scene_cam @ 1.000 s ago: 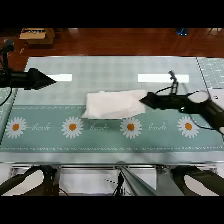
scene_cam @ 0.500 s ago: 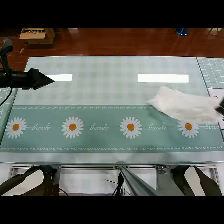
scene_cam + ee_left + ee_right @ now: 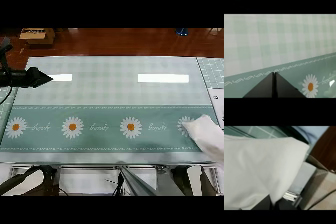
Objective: Fold the shirts.
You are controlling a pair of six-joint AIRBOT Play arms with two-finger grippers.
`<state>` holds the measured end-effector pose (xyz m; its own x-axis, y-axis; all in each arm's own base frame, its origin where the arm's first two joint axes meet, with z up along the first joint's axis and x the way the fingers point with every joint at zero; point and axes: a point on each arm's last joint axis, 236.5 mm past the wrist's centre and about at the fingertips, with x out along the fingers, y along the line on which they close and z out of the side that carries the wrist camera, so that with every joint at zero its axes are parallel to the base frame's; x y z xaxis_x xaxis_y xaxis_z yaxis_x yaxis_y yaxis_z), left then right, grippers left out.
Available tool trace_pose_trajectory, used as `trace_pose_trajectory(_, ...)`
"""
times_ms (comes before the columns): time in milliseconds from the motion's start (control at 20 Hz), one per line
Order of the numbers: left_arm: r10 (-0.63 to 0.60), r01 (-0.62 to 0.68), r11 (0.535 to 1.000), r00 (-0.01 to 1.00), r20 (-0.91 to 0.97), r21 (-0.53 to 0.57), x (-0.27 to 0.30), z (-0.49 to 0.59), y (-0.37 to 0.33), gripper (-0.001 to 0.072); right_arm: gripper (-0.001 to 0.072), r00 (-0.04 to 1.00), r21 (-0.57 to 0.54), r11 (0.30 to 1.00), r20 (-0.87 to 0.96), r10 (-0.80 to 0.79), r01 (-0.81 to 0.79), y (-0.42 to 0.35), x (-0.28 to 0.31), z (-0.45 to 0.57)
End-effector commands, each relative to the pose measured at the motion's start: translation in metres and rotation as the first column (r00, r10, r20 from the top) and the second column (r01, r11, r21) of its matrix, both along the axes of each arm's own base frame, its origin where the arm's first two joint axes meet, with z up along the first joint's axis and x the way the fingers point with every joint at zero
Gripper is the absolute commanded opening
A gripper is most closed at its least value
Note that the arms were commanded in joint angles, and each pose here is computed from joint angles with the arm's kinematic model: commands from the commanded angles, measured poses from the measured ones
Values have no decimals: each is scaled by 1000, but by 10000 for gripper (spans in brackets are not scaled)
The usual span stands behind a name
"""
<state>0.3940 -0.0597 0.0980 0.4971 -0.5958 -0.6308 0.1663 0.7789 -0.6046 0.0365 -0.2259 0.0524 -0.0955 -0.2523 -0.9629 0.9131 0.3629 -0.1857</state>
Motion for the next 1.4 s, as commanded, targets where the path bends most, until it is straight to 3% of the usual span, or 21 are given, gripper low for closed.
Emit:
trace_pose_trajectory(0, -12, 12, 1000, 1000, 17, 14, 1, 0, 1, 28, 24, 976, -32, 991, -169, -136, 133, -2, -61, 9)
trace_pose_trajectory(150, -32, 31, 999, 999, 40, 33, 2, 0, 1, 29, 24, 940, -3, 967, -233, -250, 256, 15, -94, 13)
trace_pose_trajectory(300, -48, 44, 998, 997, 64, 53, 3, 0, 3, 29, 83, 896, -126, 943, -294, -332, 307, 14, -129, 36)
trace_pose_trajectory(450, 5, -12, 998, 995, 97, 67, 14, 3, 15, 29, 83, 868, -186, 922, -317, -383, 339, 23, -147, 47)
trace_pose_trajectory(500, 28, -36, 997, 993, 111, 74, 19, 4, 21, 29, 139, 864, -178, 920, -319, -389, 348, 27, -149, 43)
trace_pose_trajectory(550, 46, -55, 995, 991, 123, 77, 23, 5, 25, 29, 343, 867, -159, 924, -319, -382, 348, 30, -148, 37)
trace_pose_trajectory(600, 63, -74, 994, 989, 133, 81, 26, 6, 30, 29, 481, 869, -140, 929, -330, -369, 342, 32, -148, 31)
trace_pose_trajectory(650, 75, -87, 993, 988, 139, 84, 28, 6, 33, 28, 513, 870, -131, 932, -334, -362, 338, 33, -148, 27)
trace_pose_trajectory(800, 80, -93, 992, 987, 140, 85, 28, 6, 36, 29, 511, 889, -167, 936, -298, -347, 310, 20, -141, 25)
trace_pose_trajectory(900, 79, -91, 992, 987, 141, 82, 28, 7, 34, 30, 508, 953, -193, 946, -105, -285, 262, -4, -98, 16)
trace_pose_trajectory(950, 77, -89, 993, 987, 143, 79, 28, 8, 33, 60, 508, 976, -209, 954, 67, -207, 216, -20, -56, 16)
trace_pose_trajectory(1000, 64, -78, 994, 985, 162, 79, 30, 10, 30, 202, 507, 959, -237, 955, 260, -116, 180, -35, -8, 26)
trace_pose_trajectory(1050, 54, -67, 996, 979, 194, 64, 33, 17, 25, 412, 475, 876, -269, 947, 482, -25, 176, -46, 46, 48)
trace_pose_trajectory(1100, 44, -57, 997, 972, 232, 47, 38, 25, 19, 543, 471, 756, -277, 946, 652, 58, 167, -50, 94, 73)
trace_pose_trajectory(1150, 4, -23, 997, 961, 276, 68, 41, 31, 10, 547, 471, 641, -273, 958, 752, 155, 88, -40, 140, 93)
trace_pose_trajectory(1250, -95, 47, 987, 944, 317, 156, 42, 37, -11, 547, 471, 514, -226, 961, 812, 275, -158, 6, 212, 101)
trace_pose_trajectory(1350, -134, 63, 969, 946, 296, 237, 43, 36, -29, 547, 471, 467, -196, 881, 786, 404, -431, 70, 267, 87)
